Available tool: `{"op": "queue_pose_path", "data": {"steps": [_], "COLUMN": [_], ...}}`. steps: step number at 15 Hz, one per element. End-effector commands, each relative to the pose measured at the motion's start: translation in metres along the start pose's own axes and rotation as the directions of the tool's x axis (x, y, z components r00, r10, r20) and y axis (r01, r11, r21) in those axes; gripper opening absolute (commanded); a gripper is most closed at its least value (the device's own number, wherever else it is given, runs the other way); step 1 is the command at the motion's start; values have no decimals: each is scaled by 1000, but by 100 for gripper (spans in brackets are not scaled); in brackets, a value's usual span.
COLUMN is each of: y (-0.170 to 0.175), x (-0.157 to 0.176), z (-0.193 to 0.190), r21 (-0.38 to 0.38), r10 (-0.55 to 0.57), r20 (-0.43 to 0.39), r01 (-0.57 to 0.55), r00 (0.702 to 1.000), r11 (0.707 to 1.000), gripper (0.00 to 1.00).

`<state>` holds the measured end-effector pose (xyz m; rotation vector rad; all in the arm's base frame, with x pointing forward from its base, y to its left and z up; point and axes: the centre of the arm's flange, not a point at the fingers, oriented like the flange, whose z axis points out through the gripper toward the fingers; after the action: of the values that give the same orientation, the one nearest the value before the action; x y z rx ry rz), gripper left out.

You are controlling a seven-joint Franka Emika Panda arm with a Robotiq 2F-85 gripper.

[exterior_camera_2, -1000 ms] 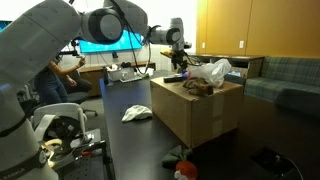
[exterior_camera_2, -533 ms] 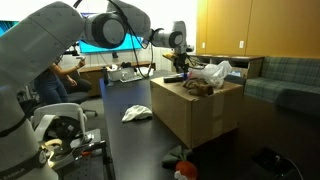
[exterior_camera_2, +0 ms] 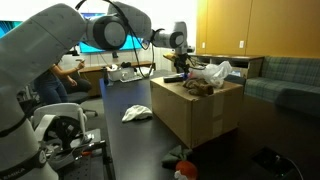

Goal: Pick the objects on the box and put them on the table, then pick the objects on the table and put them on the box

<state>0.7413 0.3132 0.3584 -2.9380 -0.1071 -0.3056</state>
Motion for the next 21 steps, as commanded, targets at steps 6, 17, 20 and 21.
{"op": "queue_pose_path", "data": {"steps": [6, 17, 20, 21], "y": [-17, -21, -22, -21], "x": [16, 17, 15, 14], "z": [32, 39, 36, 35], "r21": [-113, -164, -181, -187], "r10": [-28, -36, -47, -50], "r20": [27, 78, 104, 116], "r01": [31, 48, 65, 71], "r00": [999, 996, 993, 992], "r11": [993, 985, 981, 980], "gripper": [100, 71, 48, 38]}}
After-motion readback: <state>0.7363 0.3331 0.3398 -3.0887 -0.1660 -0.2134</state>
